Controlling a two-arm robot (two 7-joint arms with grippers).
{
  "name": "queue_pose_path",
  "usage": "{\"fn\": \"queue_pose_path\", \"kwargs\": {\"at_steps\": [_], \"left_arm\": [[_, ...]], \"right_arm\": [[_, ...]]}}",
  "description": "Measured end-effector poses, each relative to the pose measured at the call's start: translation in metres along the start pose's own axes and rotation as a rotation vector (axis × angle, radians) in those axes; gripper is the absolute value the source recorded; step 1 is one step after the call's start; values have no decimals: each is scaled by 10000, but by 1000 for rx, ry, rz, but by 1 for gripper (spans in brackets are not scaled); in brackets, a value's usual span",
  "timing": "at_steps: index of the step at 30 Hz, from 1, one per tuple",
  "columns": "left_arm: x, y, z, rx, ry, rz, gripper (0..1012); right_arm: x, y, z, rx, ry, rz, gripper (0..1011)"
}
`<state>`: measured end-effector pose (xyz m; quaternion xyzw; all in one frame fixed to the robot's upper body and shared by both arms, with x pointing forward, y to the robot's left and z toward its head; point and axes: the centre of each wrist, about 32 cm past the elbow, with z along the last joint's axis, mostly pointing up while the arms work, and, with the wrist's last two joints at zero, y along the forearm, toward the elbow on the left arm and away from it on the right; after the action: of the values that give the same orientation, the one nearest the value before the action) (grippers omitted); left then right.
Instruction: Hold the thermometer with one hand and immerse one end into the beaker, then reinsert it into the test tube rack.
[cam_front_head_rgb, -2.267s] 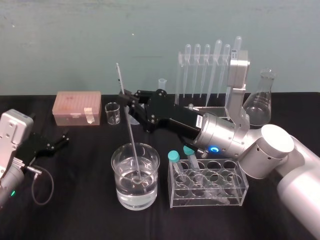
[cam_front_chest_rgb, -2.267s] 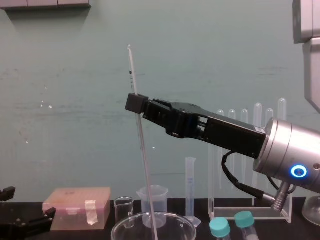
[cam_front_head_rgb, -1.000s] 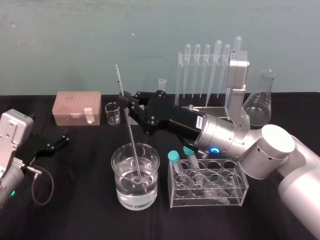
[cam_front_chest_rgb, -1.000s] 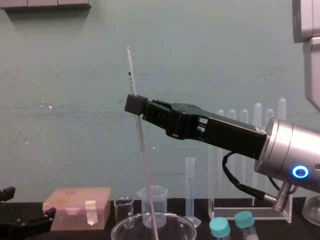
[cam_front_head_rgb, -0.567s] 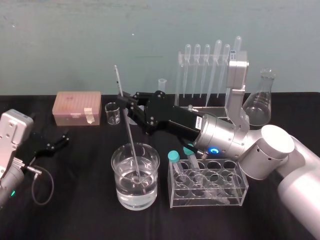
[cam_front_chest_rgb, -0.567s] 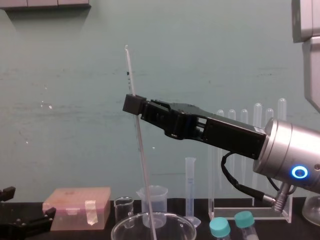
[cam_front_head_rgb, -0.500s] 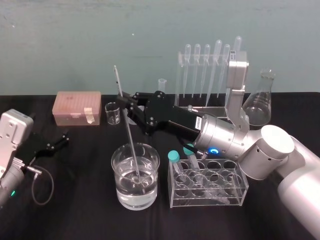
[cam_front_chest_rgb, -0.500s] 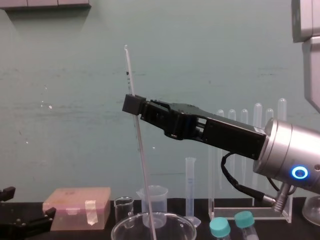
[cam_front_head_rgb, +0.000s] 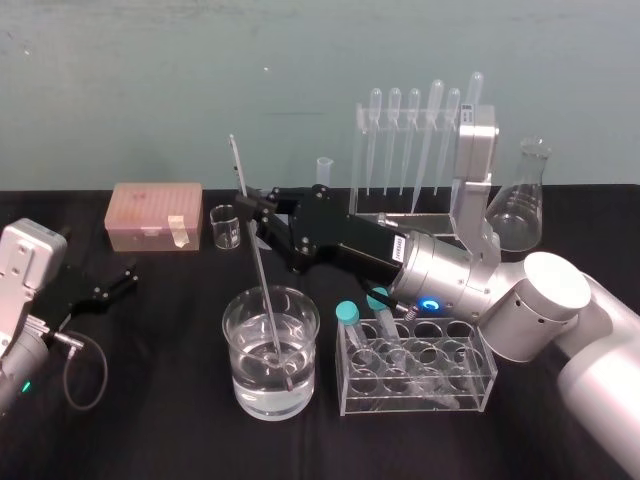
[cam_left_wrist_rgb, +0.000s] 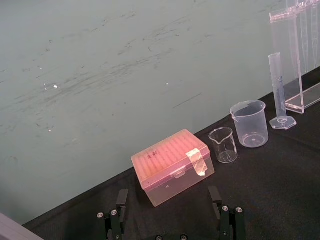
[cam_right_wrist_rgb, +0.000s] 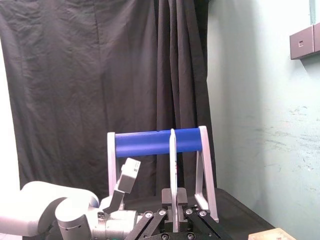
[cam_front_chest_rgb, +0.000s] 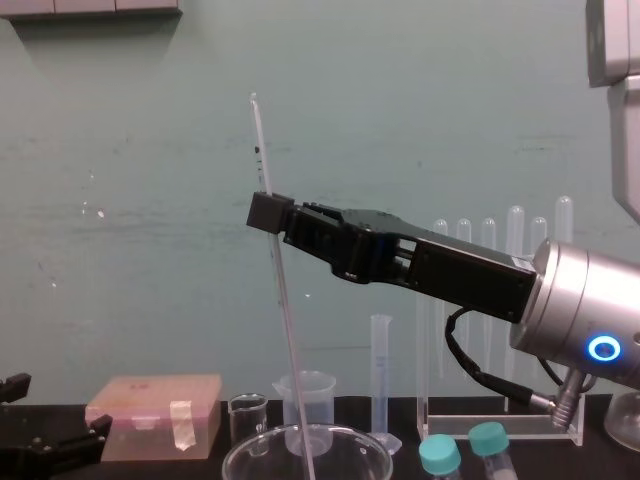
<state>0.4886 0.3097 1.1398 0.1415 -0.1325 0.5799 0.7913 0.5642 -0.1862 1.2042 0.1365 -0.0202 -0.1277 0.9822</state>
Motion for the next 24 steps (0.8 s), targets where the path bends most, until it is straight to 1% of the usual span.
{"fn": "queue_pose_path", "kwargs": {"at_steps": [24], "left_arm": [[0,0,0,0,0,0,1008]], "right_arm": [[6,1,3,2,-2,-4,55]]}}
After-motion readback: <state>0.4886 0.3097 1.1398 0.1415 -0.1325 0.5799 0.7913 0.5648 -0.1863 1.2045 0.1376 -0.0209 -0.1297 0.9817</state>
